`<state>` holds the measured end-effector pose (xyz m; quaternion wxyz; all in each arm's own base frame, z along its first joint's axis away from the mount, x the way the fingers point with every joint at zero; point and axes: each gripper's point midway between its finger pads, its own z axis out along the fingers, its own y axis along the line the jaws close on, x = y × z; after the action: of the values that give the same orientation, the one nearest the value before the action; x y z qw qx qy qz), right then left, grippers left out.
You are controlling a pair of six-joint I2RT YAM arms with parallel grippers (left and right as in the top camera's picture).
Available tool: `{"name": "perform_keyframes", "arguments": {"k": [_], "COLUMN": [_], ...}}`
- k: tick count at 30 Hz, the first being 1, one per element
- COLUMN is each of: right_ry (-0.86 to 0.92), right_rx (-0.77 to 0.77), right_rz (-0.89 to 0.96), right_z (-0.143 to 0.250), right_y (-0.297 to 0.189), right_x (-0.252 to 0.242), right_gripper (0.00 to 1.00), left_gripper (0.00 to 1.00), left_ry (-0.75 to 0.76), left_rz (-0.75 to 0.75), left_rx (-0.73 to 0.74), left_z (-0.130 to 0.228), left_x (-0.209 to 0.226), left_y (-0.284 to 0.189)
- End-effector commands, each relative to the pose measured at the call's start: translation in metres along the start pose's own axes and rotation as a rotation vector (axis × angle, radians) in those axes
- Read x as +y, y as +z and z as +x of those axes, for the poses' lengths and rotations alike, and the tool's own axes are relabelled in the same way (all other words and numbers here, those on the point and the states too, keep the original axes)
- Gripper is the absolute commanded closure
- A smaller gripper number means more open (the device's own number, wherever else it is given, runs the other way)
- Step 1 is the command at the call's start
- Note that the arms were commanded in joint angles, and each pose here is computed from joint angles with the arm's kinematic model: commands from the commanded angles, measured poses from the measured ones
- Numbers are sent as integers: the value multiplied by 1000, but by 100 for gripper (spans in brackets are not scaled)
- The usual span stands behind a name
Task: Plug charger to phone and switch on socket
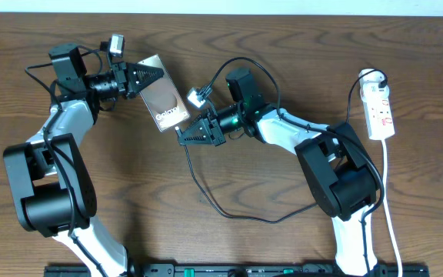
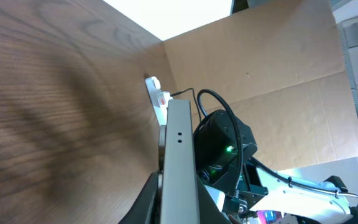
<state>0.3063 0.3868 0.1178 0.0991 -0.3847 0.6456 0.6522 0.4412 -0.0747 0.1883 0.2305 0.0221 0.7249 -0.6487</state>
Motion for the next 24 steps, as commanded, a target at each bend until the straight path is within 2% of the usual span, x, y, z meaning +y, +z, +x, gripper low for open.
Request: {"name": "perform_keyframes", "arguments": {"k": [1, 24], "right_ry": [-1, -12], "right_rx": [3, -1], "right_rz": [-9, -2], "right_z": [0, -1], "right_y": [2, 2], "right_x": [2, 1], "right_gripper": [99, 99], "left_gripper": [92, 92], "left_ry": [34, 35], "left_rz": [39, 39], "left_rx": [27, 27], "left_z": [3, 3], "left_x": [-9, -9], "left_y": [-1, -1]}}
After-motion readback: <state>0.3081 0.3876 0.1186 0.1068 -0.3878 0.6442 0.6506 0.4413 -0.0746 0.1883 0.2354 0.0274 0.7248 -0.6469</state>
